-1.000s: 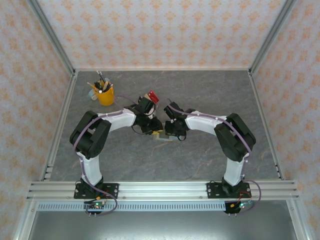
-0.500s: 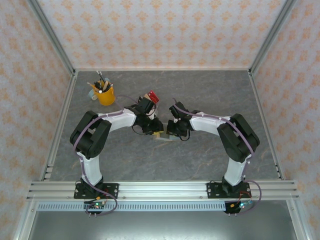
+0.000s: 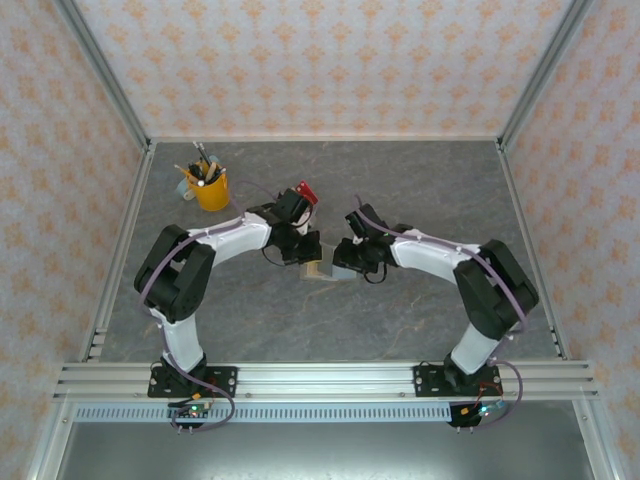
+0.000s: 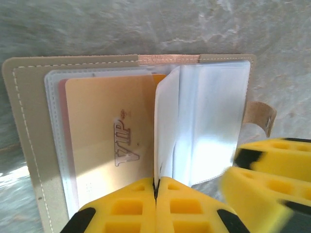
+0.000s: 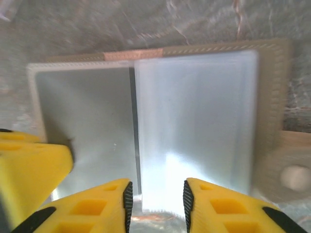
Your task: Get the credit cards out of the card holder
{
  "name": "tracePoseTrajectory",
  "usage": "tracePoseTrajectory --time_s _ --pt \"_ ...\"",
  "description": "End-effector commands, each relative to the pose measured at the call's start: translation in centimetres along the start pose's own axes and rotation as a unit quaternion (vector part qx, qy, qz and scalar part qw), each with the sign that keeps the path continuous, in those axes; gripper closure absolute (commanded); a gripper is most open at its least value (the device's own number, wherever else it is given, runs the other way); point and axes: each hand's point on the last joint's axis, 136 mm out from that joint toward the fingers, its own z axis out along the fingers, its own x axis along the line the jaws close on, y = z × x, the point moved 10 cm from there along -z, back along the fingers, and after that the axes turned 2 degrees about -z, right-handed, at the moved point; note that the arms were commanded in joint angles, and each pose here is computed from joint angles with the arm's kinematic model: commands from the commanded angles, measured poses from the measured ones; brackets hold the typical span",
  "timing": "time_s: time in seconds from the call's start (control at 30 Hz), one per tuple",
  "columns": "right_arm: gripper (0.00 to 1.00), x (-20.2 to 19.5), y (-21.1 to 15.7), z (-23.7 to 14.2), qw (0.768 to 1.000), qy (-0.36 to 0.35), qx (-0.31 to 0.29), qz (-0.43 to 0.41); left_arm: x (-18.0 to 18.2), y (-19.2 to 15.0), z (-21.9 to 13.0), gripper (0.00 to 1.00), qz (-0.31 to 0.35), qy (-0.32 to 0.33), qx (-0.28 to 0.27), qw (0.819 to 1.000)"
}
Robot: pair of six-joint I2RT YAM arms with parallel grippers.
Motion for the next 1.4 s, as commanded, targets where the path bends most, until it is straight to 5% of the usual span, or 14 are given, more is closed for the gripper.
tracePoseTrajectory --time_s 0.0,0.07,0.3,0.43,0.87,1.37 --pt "0.62 0.1 0.3 -2.2 0.999 -0.007 -0.047 -0.002 1.2 -0.8 -1.9 0.94 0.021 0.085 -0.002 0.996" --pt "0.6 0.2 0.3 -3.0 0.998 -0.008 -0.063 -0.003 1.2 -0.9 -2.3 0.92 0.021 0.078 -0.005 0.997" --pt "0.59 0.1 0.4 -4.4 0.995 -0.017 -0.096 0.002 -0.9 -0.5 -1.9 0.61 -0.001 -0.046 0.004 0.999" --pt "0.59 -0.2 0.3 -4.8 0.993 -0.027 -0.111 0.004 -2.2 -0.1 -1.8 0.56 -0.003 -0.1 0.005 0.995" --pt "0.61 -0.5 0.1 -5.6 0.991 -0.033 -0.13 -0.002 -3.2 0.4 -1.2 0.53 -0.01 -0.102 -0.001 0.995" --pt "0.77 2.2 0.2 -1.5 0.999 -0.018 -0.044 -0.011 2.6 0.7 -5.2 0.58 -0.083 -0.051 -0.079 0.992"
